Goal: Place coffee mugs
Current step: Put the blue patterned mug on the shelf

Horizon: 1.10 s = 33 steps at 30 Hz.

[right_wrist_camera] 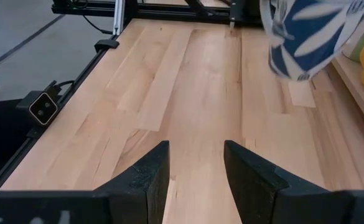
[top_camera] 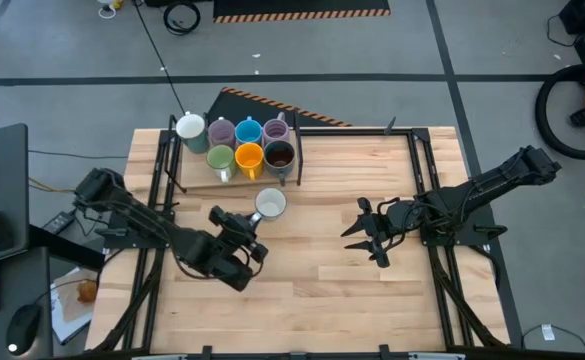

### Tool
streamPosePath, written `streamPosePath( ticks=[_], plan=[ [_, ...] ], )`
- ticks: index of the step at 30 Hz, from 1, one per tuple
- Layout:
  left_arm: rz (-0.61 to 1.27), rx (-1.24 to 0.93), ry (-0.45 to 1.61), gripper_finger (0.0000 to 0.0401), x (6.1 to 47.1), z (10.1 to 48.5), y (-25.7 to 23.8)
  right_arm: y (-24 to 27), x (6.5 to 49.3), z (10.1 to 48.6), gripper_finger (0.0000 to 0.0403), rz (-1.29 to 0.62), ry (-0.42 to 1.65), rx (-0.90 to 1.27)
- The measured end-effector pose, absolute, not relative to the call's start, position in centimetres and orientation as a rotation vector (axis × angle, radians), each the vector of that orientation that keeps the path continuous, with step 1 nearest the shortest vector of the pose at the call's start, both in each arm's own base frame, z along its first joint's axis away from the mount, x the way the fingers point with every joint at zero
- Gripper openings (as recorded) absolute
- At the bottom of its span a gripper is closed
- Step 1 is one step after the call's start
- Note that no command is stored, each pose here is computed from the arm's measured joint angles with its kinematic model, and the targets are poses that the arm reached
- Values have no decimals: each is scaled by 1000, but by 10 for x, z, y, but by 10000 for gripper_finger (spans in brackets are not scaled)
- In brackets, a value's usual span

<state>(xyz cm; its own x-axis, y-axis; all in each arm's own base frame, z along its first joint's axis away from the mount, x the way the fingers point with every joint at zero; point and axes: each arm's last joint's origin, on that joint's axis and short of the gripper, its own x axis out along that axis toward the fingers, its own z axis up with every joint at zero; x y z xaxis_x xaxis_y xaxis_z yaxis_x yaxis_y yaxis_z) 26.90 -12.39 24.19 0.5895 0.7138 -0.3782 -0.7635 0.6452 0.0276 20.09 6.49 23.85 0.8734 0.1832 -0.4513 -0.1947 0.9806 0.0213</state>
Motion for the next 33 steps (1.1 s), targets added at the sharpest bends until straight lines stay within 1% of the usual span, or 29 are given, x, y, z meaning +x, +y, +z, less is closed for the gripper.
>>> streamPosePath(
  ticks=[5,9,16,24,33],
  plan=[
    [845,-149,330,77,256,269,-115,65,201,239,158,197,460,-24],
    [852,-154,321,77,246,281,-108,65,201,239,158,196,466,-20],
    [848,-232,450,77,225,273,-111,65,201,238,158,197,471,-17],
    [930,-269,456,77,187,271,-118,65,201,239,158,196,471,0],
    [1031,-240,511,77,173,269,-109,65,201,239,158,196,464,4]
  ],
)
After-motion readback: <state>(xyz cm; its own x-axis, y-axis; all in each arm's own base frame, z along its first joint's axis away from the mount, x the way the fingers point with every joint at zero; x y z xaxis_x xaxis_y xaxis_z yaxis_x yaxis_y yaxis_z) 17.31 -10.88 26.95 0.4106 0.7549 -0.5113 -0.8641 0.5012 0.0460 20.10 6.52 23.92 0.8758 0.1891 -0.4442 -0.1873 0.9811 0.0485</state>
